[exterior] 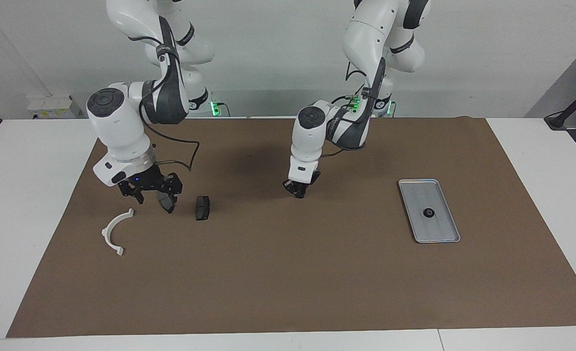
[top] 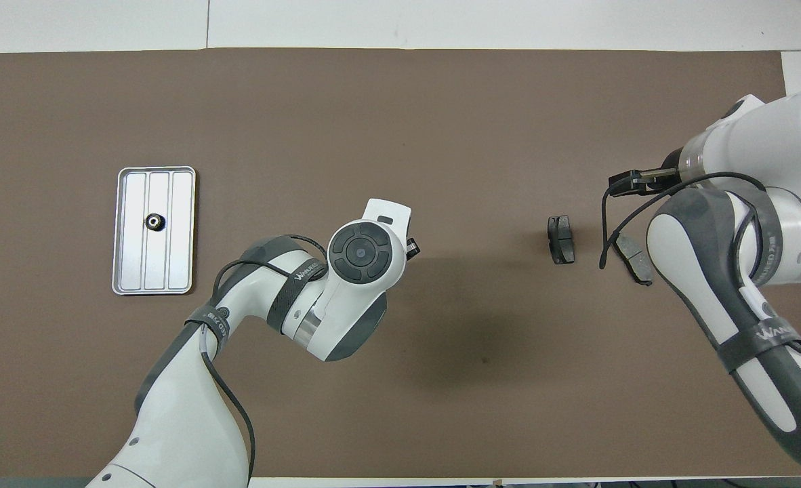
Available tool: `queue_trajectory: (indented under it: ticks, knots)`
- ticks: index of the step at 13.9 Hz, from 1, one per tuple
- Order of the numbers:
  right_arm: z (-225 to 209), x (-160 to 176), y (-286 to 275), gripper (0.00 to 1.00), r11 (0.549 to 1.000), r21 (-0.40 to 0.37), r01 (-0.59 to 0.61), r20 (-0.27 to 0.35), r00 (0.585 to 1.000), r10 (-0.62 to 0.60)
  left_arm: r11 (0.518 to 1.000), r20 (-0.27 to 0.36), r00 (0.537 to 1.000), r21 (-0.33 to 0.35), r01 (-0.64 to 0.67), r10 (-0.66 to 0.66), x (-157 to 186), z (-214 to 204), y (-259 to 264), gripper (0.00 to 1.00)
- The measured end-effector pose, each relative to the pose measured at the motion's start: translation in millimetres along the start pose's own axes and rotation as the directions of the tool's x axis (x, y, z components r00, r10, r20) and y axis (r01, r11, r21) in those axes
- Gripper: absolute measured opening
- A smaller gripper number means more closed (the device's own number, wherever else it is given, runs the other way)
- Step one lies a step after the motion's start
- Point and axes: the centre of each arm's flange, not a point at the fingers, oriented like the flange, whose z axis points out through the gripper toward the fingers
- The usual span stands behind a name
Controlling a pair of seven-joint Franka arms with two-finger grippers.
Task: Place bearing gear from tray to pile
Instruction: 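Carry the bearing with the left gripper to the table center, then release the bearing at the center and withdraw the left gripper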
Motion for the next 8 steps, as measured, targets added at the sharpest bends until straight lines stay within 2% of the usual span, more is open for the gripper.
queue_trajectory:
  ticks: [1, 2, 5, 7, 8]
  knots:
    - [0.0, 0.0, 0.0, 1.0, 1.0, 0.0, 0.0, 0.0, 1.0, 0.0, 1.0, -0.009, 1.0, -0.007, -0.007, 0.007, -1.1, 1.9, -0.5, 0.29]
    - [0.0, 0.0, 0.0, 1.0, 1.0, 0.0, 0.0, 0.0, 1.0, 0.0, 1.0, -0.014, 1.0, -0.015, -0.01, 0.009, -1.9, 4.5, -0.7, 0.38]
    - [0.0, 0.0, 0.0, 1.0, 1.0, 0.0, 0.0, 0.0, 1.0, 0.0, 1.0, -0.02, 1.0, -0.016, -0.006, 0.006, 1.6, 4.3, -1.8, 0.74]
    - [0.0, 0.0, 0.0, 1.0, 1.0, 0.0, 0.0, 0.0, 1.0, 0.0, 1.0, -0.021, 1.0, 0.016, -0.003, 0.003, 19.0, -7.5, -3.7, 0.96]
    - [0.0, 0.0, 0.0, 1.0, 1.0, 0.0, 0.0, 0.0, 1.0, 0.0, 0.999, -0.022, 1.0, 0.035, -0.013, 0.013, 36.6, -20.4, -7.5, 1.0]
